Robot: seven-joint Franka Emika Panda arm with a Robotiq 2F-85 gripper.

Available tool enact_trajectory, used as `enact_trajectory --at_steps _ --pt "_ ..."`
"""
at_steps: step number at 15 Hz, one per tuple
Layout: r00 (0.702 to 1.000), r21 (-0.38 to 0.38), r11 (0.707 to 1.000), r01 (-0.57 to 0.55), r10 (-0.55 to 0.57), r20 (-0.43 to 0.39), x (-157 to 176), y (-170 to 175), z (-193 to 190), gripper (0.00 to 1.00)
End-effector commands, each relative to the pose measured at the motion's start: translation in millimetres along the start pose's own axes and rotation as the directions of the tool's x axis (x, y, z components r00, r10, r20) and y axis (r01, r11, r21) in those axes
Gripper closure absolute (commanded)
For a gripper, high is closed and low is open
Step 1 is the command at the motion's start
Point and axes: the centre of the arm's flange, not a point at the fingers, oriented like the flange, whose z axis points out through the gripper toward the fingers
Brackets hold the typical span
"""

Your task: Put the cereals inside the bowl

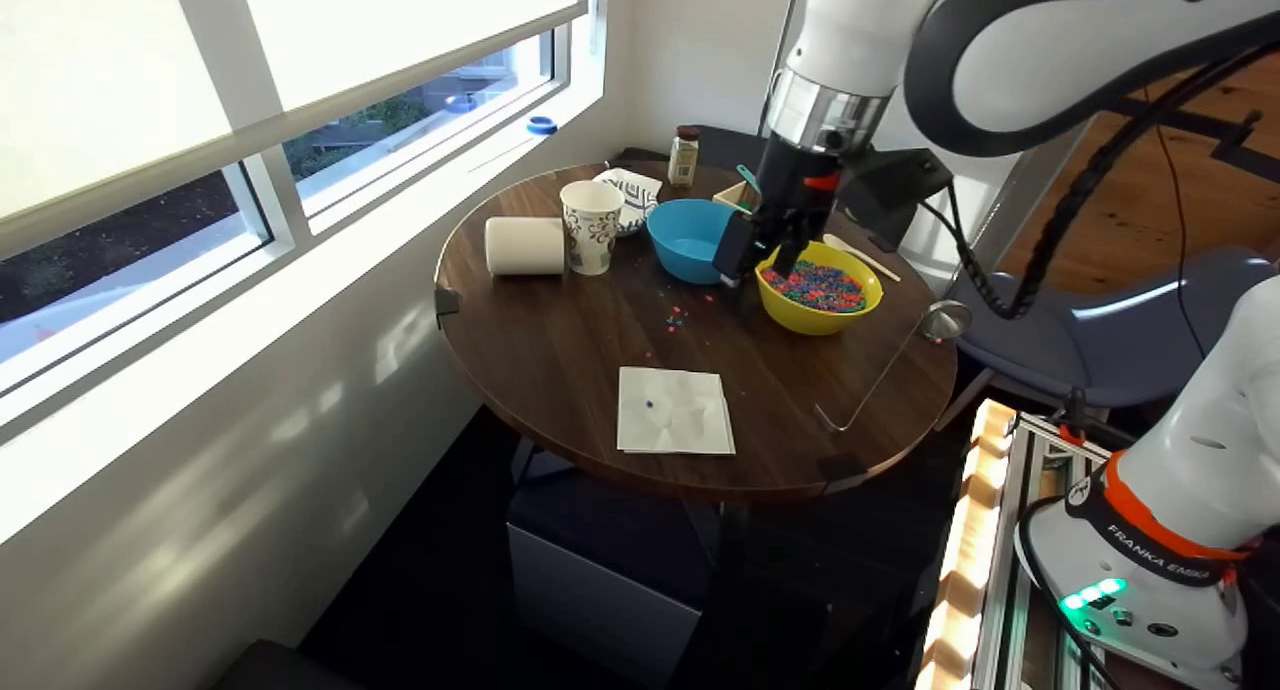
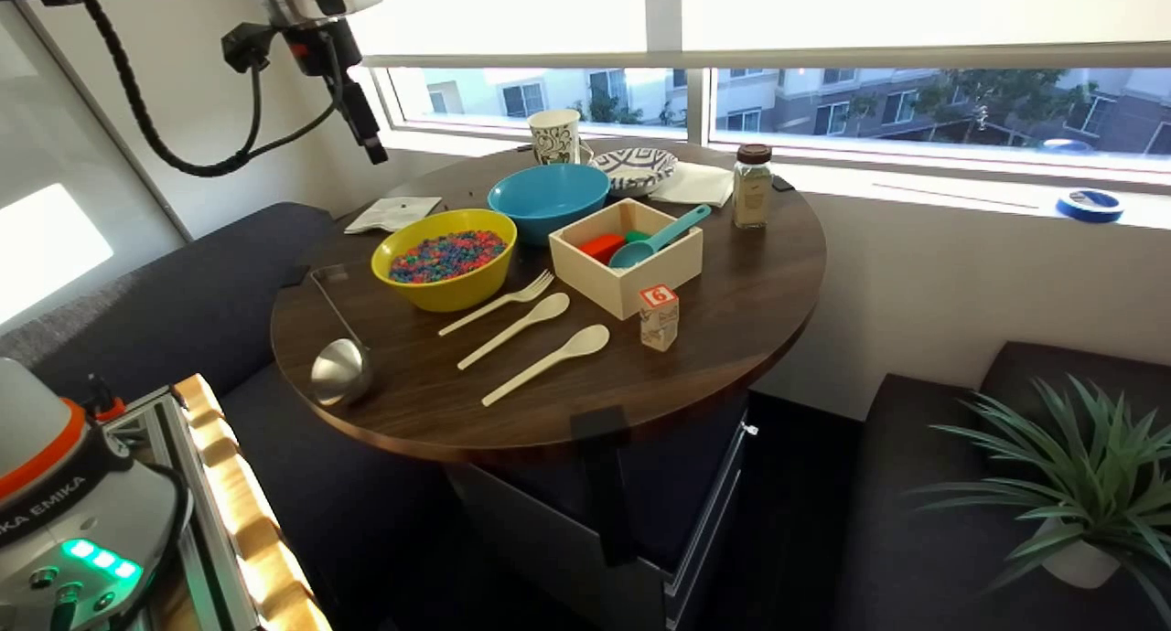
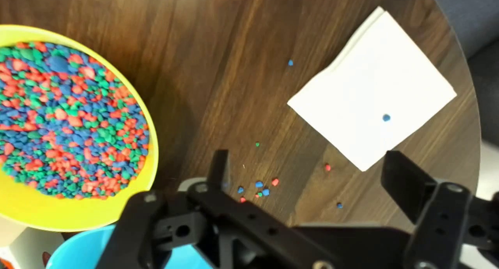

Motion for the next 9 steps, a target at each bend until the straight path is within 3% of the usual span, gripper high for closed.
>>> enact_trajectory --at_steps 1,5,9 --pt "0.996 0.019 0.996 -0.086 0.086 0.016 45 -25 28 0.0" --pt "0.982 0.033 0.981 -0.19 0.191 -0.013 65 -36 56 0.0" --pt "0.96 0.042 0.961 -0.275 0.276 -0.045 79 -20 81 0.0"
